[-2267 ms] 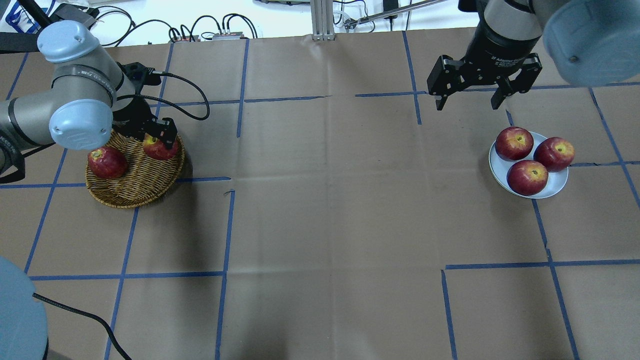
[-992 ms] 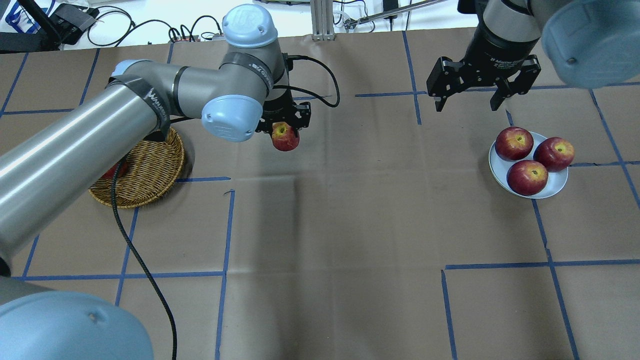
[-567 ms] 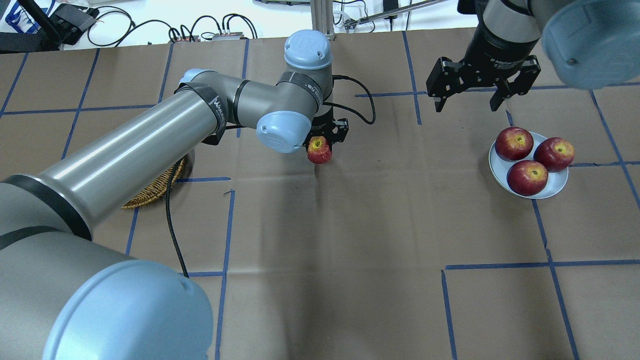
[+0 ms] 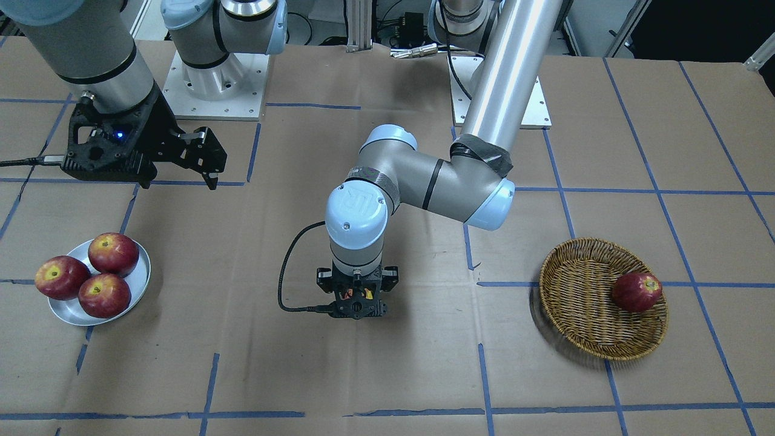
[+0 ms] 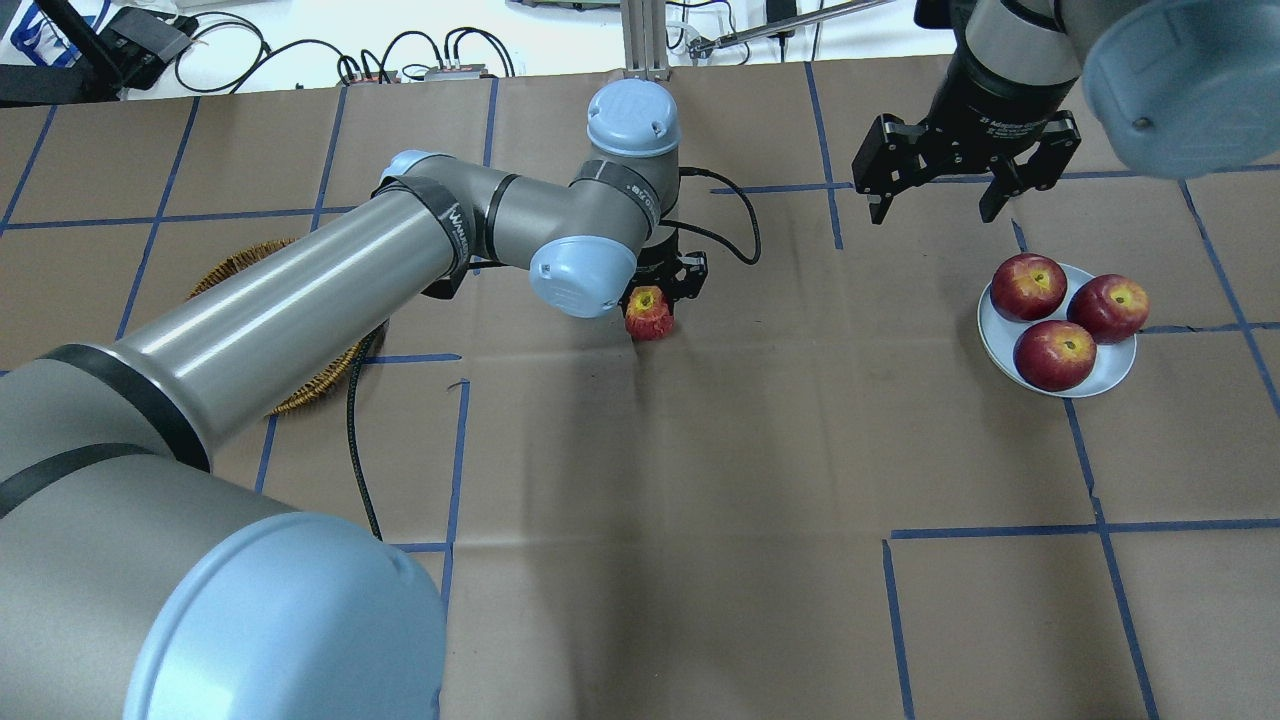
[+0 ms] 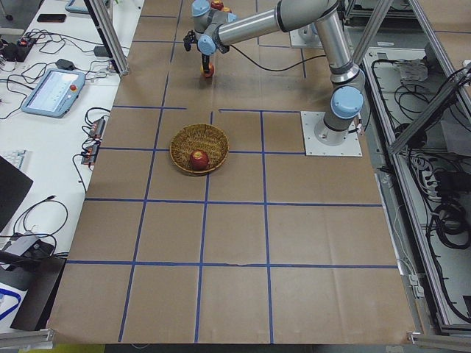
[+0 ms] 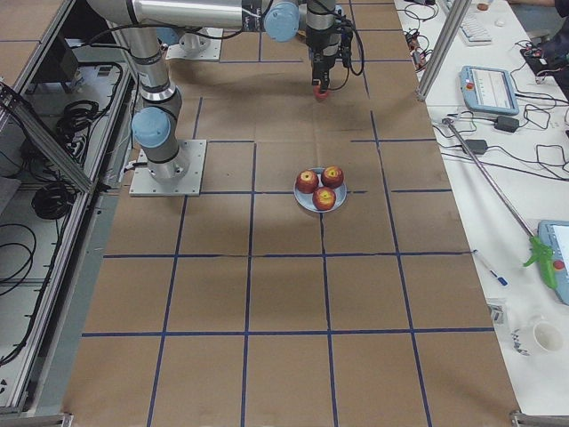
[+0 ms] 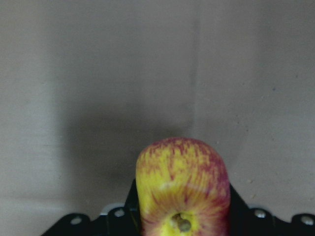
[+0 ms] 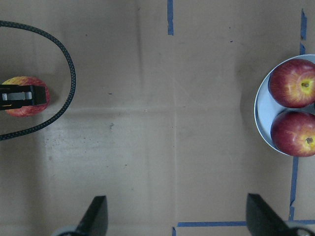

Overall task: Transfer apple from basket to plate
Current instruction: 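Lower the apple onto the table and open the left gripper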

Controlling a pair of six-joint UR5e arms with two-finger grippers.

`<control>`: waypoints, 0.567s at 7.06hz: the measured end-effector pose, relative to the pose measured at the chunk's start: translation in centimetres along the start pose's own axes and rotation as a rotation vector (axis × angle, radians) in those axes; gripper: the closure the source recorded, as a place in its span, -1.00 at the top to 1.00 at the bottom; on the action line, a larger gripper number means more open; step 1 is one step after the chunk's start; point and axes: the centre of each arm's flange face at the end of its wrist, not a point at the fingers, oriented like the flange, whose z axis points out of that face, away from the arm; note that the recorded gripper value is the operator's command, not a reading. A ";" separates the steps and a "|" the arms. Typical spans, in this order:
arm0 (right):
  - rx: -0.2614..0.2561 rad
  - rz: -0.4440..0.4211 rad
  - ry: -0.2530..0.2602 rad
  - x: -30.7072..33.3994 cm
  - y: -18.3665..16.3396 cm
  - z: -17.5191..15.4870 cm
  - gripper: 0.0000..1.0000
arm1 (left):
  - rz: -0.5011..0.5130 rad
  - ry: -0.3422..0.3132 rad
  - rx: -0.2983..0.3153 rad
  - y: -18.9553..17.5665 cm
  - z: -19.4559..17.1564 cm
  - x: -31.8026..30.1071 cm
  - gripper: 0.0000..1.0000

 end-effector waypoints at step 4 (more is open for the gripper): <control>0.000 0.000 -0.001 0.0 0.0 0.0 1.00 | -0.003 0.022 0.058 -0.1 -4.6 -0.4 0.98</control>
